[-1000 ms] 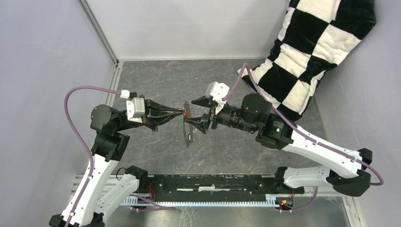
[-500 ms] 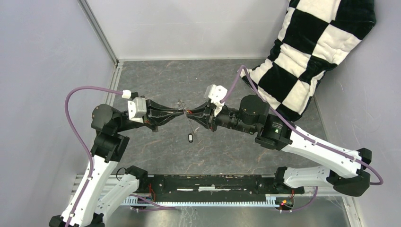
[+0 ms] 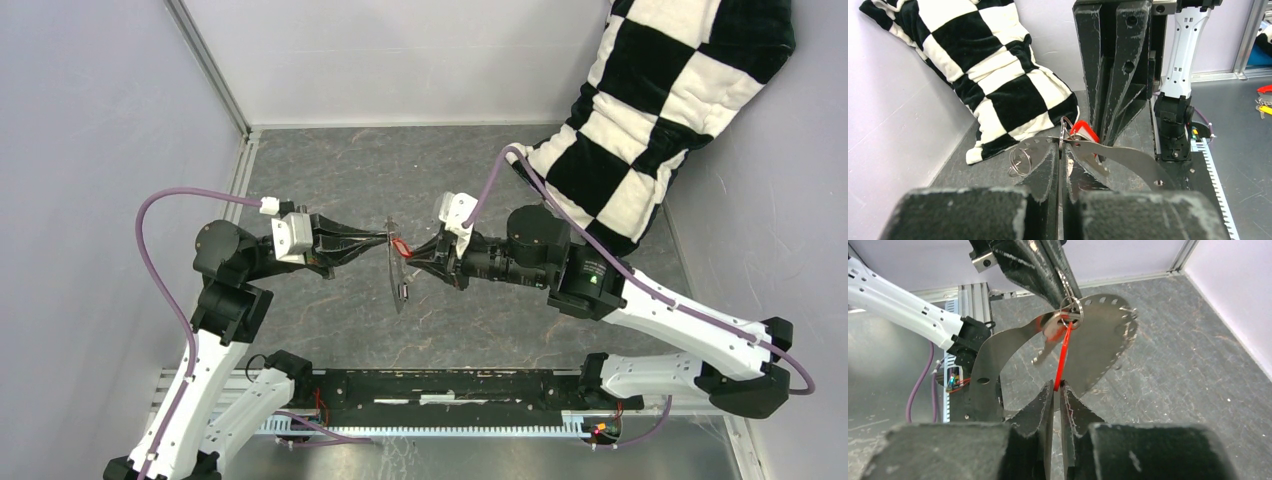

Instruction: Put the keys on the keyring

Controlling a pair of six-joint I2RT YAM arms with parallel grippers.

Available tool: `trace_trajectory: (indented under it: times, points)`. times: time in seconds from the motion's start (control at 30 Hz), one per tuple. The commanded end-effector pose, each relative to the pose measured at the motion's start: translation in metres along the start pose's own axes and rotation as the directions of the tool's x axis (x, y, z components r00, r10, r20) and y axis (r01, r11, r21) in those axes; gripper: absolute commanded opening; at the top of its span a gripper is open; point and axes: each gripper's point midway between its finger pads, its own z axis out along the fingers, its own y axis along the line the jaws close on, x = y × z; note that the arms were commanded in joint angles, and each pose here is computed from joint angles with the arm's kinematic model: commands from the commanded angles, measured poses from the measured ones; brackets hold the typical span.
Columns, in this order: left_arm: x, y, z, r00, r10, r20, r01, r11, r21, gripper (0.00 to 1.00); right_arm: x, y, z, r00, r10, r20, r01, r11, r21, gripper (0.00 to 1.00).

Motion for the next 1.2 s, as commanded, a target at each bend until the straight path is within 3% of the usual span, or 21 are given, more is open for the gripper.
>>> trace_trajectory:
  times: [0.0,0.03,0.07,0.1,0.13,0.2,0.7,0.87,1.0,1.17]
  points:
    - [-0.007,0.000,0.000,0.997,0.076,0.017,-0.076,0.997,0.006,0.02,-0.004,0.004,0.000,1.000,-0.008,-0.006,0.008,1.000,-0.029,0.12]
    - [-0.008,0.000,0.000,0.997,0.077,0.017,-0.077,0.997,0.007,0.02,-0.007,0.003,-0.002,1.000,-0.008,0.001,0.008,1.000,-0.018,0.15]
    - [-0.008,-0.001,0.000,0.997,0.076,0.017,-0.076,0.997,0.010,0.02,-0.011,0.001,-0.003,1.000,-0.011,0.016,0.011,1.000,-0.007,0.24]
    - [-0.008,-0.001,0.000,0.997,0.075,0.017,-0.075,0.997,0.012,0.02,-0.017,-0.001,-0.005,0.999,-0.011,0.036,0.011,1.000,0.005,0.40]
    - [-0.007,-0.001,0.000,0.997,0.073,0.016,-0.073,0.997,0.013,0.02,-0.021,-0.002,-0.006,0.998,-0.011,0.055,0.010,1.000,0.010,0.47]
    - [-0.007,-0.001,0.000,0.997,0.071,0.015,-0.072,0.997,0.012,0.02,-0.031,-0.002,-0.008,0.995,-0.015,0.096,0.013,1.000,0.015,0.52]
    - [-0.008,-0.002,-0.001,0.997,0.072,0.013,-0.072,0.997,0.012,0.02,-0.053,0.001,0.009,0.985,-0.011,0.174,0.014,1.000,-0.021,0.55]
    - [-0.007,-0.003,-0.001,0.997,0.075,0.008,-0.075,0.997,0.018,0.02,-0.049,-0.009,0.015,0.985,-0.005,0.170,-0.001,0.999,0.034,0.47]
    - [-0.006,-0.004,-0.002,0.997,0.079,0.004,-0.079,0.997,0.017,0.02,-0.049,-0.022,0.010,0.985,-0.008,0.175,-0.012,0.994,0.109,0.23]
    - [-0.005,-0.004,-0.003,0.995,0.098,0.001,-0.098,0.995,0.016,0.02,-0.051,-0.020,0.002,0.986,-0.015,0.169,-0.003,0.995,0.102,0.12]
